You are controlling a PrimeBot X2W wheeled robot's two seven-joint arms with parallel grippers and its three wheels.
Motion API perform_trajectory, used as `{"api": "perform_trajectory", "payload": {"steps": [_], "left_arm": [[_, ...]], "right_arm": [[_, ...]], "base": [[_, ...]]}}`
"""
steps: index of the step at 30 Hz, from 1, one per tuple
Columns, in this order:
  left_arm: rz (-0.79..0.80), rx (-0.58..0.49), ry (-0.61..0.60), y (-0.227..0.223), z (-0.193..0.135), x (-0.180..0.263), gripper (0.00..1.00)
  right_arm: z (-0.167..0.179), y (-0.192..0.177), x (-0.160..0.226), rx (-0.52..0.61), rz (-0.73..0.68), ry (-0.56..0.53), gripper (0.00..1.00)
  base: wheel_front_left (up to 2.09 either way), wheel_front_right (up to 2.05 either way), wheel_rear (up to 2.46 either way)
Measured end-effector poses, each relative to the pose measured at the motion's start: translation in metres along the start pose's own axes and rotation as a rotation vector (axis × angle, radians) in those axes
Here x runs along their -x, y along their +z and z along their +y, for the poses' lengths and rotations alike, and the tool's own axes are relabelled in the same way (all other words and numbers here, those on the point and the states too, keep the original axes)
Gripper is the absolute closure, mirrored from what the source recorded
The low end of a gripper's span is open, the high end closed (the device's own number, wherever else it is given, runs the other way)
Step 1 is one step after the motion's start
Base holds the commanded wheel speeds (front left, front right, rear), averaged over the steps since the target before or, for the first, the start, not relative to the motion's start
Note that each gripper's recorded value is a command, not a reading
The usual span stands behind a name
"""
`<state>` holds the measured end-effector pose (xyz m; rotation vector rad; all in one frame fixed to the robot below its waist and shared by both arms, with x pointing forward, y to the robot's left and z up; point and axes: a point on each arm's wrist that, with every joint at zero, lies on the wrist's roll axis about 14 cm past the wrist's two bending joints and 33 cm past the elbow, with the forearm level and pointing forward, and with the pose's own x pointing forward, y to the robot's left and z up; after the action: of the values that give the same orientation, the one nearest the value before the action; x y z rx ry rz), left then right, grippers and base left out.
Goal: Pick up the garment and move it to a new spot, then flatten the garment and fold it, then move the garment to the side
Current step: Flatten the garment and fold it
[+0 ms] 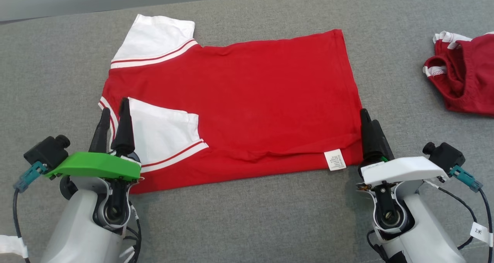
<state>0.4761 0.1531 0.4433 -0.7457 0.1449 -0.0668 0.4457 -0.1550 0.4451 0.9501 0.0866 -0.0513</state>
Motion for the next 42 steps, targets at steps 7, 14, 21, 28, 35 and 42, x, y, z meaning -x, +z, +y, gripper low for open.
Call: {"api": "perform_trajectory", "payload": {"steps": [7, 14, 21, 28, 35, 42], "left_arm": [[-0.062, 0.010, 0.000, 0.018, 0.001, 0.017, 0.00], [-0.017, -0.030, 0.080, 0.006, 0.033, 0.063, 0.00], [0.098, -0.040, 0.154, -0.014, 0.051, 0.099, 0.00], [0.187, -0.027, 0.245, -0.035, 0.065, 0.107, 0.00], [0.231, -0.026, 0.269, -0.048, 0.067, 0.100, 0.00], [0.233, -0.032, 0.271, -0.051, 0.066, 0.096, 1.00]], "right_arm": [[0.025, 0.024, -0.003, 0.052, -0.070, 0.086, 0.00], [0.034, 0.043, 0.011, 0.258, -0.120, 0.137, 0.00], [0.031, 0.041, 0.029, 0.358, -0.110, 0.136, 0.00], [0.025, 0.039, 0.036, 0.406, -0.090, 0.118, 0.00], [0.014, 0.042, 0.041, 0.428, -0.082, 0.081, 0.00], [-0.010, 0.029, 0.052, 0.492, 0.011, 0.014, 0.00]], "base": [[0.00, 0.00, 0.00], [0.00, 0.00, 0.00], [0.00, 0.00, 0.00], [0.00, 0.00, 0.00], [0.00, 0.00, 0.00], [0.00, 0.00, 0.00]]}}
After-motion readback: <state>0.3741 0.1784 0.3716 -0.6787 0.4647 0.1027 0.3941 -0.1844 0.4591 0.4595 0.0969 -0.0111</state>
